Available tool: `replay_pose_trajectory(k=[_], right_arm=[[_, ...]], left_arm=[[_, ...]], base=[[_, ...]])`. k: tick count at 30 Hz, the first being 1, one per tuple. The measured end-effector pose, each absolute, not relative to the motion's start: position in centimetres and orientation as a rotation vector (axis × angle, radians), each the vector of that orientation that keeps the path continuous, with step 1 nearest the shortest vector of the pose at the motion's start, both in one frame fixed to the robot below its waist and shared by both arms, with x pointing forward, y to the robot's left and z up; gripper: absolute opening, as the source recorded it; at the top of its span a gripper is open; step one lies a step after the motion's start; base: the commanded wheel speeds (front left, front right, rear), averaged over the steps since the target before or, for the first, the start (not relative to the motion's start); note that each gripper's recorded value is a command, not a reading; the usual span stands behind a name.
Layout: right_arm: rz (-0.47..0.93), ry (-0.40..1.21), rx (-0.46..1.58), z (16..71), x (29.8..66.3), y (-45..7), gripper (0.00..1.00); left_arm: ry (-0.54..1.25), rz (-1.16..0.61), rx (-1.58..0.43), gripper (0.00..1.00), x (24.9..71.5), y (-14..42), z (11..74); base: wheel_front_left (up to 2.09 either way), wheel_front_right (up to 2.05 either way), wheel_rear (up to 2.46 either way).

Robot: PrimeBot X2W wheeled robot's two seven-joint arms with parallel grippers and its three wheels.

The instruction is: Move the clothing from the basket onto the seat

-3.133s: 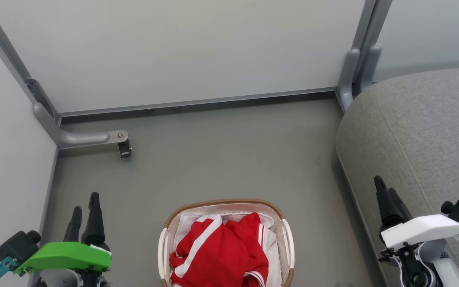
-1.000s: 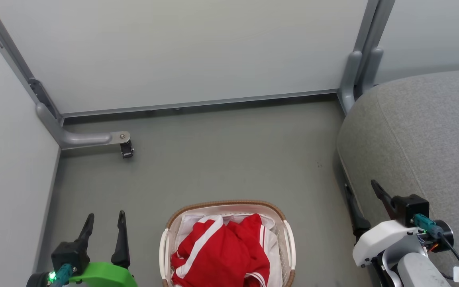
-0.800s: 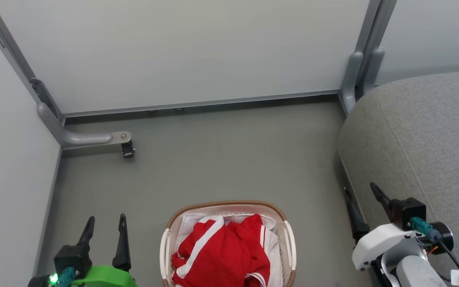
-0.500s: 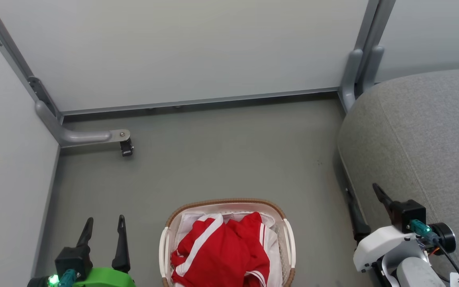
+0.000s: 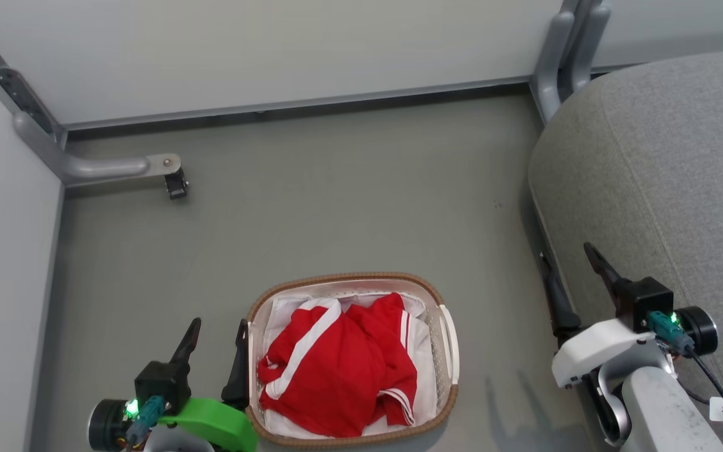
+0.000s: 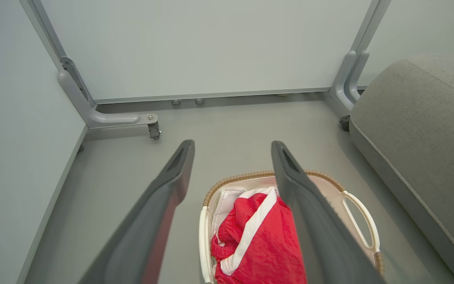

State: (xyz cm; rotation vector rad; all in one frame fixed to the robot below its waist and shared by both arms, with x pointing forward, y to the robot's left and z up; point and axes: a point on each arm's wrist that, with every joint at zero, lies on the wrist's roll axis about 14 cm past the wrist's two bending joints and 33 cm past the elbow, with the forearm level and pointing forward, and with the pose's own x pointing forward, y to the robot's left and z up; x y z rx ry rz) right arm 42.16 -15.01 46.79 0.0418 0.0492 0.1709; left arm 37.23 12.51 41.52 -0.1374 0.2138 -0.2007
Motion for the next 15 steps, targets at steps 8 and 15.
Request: replay_pose_trajectory(k=[8,15], right_arm=[[0.163,0.057,0.047,45.6,45.1,-15.3,1.00],[0.176,0.038,0.062,45.1,48.2,-14.8,1.00]], left_arm=[[0.302,-0.297,-0.142,1.00,39.8,9.3,38.4],[0.414,-0.373,-0.133,1.00,41.4,6.9,34.1]], base=[[0.00,0.00,0.00],[0.00,0.00,0.00]])
